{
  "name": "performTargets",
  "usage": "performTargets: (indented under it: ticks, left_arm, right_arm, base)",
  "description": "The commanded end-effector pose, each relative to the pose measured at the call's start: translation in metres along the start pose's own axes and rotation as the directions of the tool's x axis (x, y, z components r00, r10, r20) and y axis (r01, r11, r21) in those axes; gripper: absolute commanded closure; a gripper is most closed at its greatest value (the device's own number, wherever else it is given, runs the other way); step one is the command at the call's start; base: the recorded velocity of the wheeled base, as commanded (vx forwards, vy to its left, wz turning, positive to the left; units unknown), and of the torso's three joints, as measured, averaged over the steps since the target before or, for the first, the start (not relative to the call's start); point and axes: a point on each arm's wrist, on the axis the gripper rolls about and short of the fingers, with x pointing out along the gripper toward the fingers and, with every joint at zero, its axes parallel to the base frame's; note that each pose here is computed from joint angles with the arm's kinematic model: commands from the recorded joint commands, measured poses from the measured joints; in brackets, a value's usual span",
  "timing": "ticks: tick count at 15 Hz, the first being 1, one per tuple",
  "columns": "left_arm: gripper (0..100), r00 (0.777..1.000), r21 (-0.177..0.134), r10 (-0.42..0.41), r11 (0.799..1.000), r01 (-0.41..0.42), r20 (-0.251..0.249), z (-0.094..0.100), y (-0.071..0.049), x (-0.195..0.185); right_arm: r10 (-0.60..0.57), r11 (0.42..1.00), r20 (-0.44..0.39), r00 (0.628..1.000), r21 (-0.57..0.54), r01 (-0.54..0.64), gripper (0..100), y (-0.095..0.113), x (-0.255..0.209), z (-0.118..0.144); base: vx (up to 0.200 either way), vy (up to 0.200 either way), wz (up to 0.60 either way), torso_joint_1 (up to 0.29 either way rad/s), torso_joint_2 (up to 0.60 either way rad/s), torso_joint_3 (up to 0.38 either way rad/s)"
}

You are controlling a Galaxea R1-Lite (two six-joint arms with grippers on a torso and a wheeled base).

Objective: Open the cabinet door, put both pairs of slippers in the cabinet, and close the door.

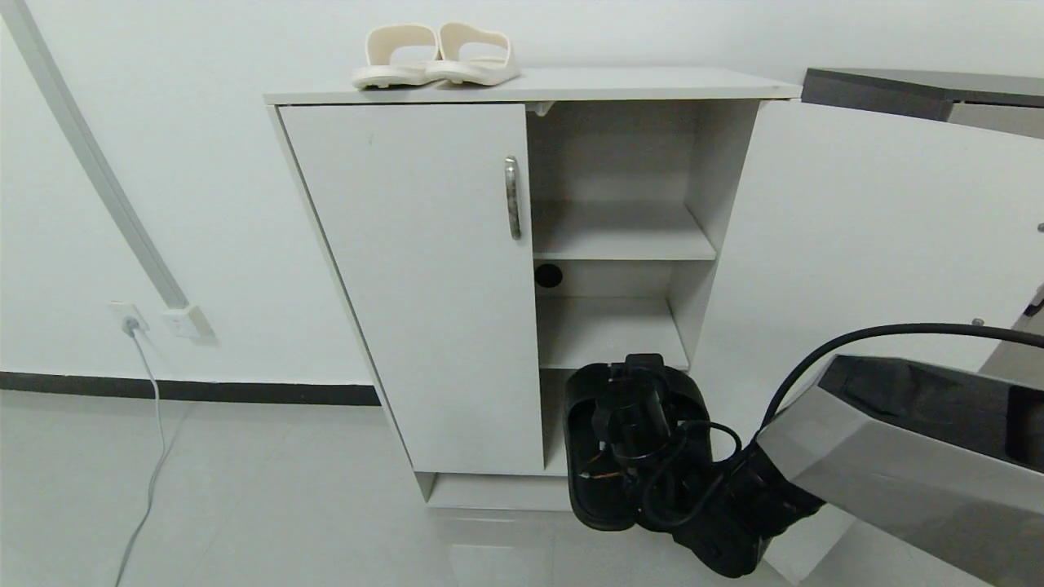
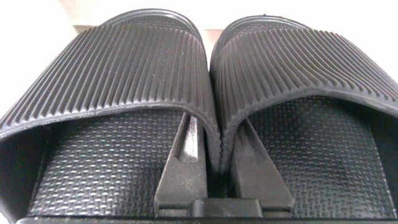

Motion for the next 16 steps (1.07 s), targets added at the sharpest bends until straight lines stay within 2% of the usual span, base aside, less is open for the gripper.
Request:
performTargets:
  ticks: [1,5,16]
  left_arm:
    - [100,1.0,0.0,0.0,1.0,0.0,-0.002,0.0,0.0,0.0001]
    - [100,1.0,0.0,0.0,1.0,0.0,-0.002,0.0,0.0,0.0001]
    - [100,1.0,0.0,0.0,1.0,0.0,-0.002,0.0,0.0,0.0001]
  right_arm:
    - [0.001,1.0,-0.009,1.0,-0.011,-0.001,100,0.0021,0.0029,-0.0074]
    - [-0.002,1.0,-0.015,1.0,-0.017,0.002,100,0.0024,0.0054,-0.0119]
    - [0.0,1.0,-0.009,1.0,-0.014,0.0,100,0.0039,0.0073,-0.0134]
  base:
    - [0.0,0.0,0.0,0.0,0.0,0.0]
    - [0.0,0.0,0.0,0.001,0.0,-0.025]
    - [0.0,0.0,0.0,0.003,0.0,-0.188]
